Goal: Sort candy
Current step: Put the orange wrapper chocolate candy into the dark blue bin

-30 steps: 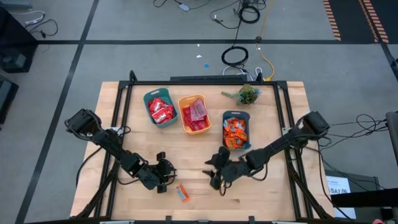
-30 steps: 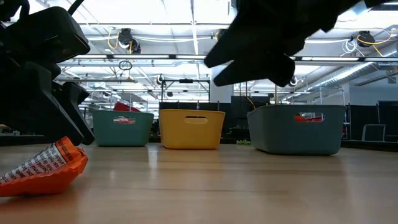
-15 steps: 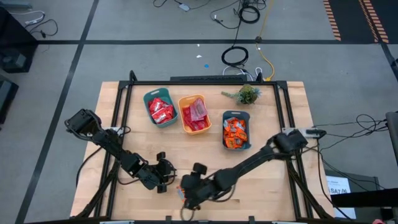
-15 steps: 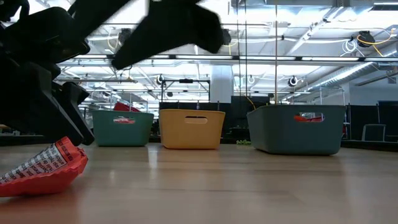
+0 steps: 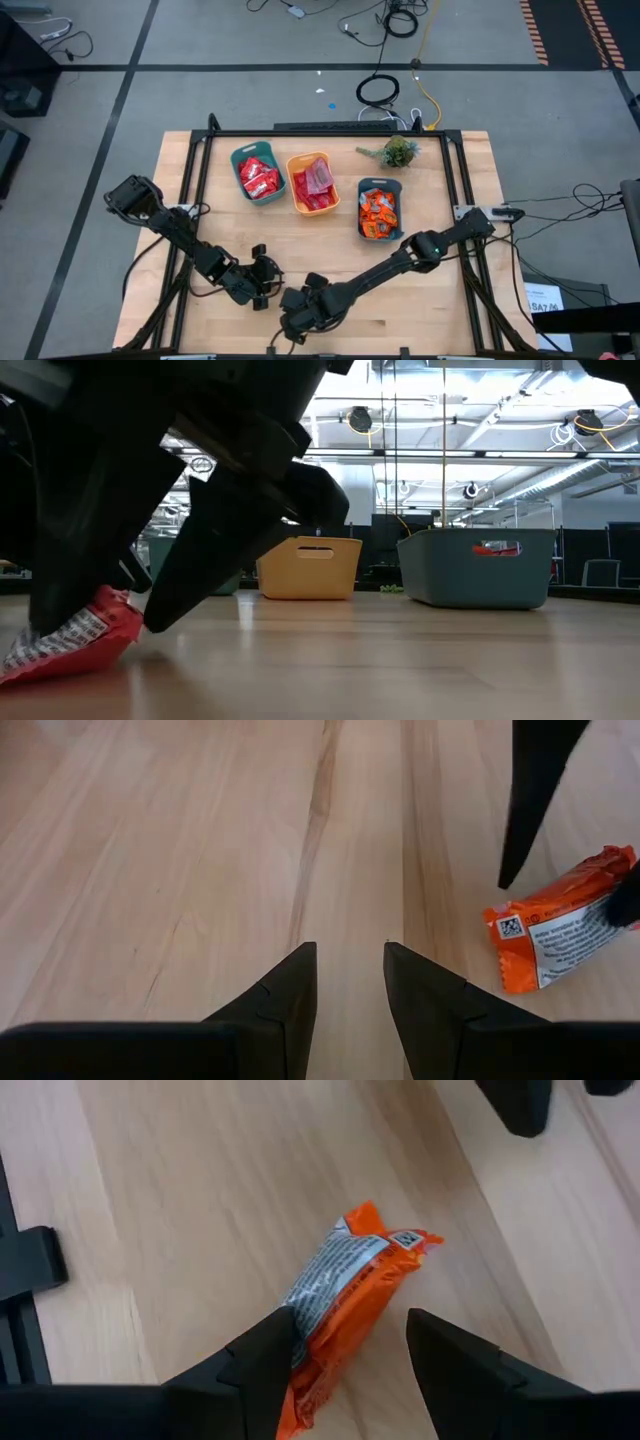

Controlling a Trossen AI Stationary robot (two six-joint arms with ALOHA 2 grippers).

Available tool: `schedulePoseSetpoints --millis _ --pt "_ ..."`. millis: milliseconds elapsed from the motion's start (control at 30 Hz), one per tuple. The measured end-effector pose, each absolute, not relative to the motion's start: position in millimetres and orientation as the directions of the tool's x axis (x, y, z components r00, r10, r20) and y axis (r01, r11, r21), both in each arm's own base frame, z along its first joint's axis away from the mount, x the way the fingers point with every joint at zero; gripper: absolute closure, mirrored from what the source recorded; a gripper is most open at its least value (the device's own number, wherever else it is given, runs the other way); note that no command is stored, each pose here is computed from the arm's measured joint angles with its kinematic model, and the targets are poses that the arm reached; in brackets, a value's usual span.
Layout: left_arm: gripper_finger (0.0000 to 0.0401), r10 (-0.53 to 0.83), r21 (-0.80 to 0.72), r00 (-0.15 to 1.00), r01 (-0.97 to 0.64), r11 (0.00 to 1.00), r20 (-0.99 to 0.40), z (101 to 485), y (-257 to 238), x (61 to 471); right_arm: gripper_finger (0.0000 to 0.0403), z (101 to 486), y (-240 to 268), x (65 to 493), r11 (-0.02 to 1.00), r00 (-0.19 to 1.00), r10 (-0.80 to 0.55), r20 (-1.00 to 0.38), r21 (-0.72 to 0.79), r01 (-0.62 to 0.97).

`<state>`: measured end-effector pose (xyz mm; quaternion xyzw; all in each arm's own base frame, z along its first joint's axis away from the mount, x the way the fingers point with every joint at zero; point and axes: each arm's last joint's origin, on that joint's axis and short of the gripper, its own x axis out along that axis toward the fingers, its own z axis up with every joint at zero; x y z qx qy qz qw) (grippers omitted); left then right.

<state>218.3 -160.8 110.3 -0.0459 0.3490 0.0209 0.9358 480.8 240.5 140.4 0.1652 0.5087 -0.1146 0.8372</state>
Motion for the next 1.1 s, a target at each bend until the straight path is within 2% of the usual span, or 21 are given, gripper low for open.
schedulePoseSetpoints --millis 133,300,367,600,867,1100 --pt "0.0273 0.007 -0.071 0.755 -0.071 0.995 -0.656 110.3 -160.8 218.2 0.0245 136.7 242.1 481.0 0.924 0.456 -0.026 -0.890 0.152 0.350" --pt "0.0273 0.007 -0.071 0.755 -0.071 0.995 -0.655 110.3 -160.8 218.2 0.0358 138.5 243.6 479.8 0.940 0.457 -0.026 -0.889 0.134 0.314" --pt "0.0273 0.007 -0.071 0.755 -0.071 0.995 -0.655 110.3 -160.8 218.2 0.0387 140.0 244.4 478.9 0.949 0.457 -0.025 -0.889 0.122 0.290" --pt "0.0273 0.007 -0.071 0.755 -0.071 0.995 -0.656 110.3 -160.7 218.3 0.0390 152.5 240.8 471.2 0.956 0.424 -0.055 -0.904 0.074 0.282" --pt "0.0273 0.007 -0.071 0.755 -0.071 0.995 -0.655 110.3 -160.7 218.3 0.0397 200.1 223.0 445.9 0.936 0.364 -0.237 -0.901 -0.112 0.332" --pt "0.0273 0.007 -0.071 0.755 -0.071 0.995 -0.656 110.3 -160.8 218.2 0.0398 226.6 204.6 422.9 0.869 0.276 -0.431 -0.859 -0.313 0.384"
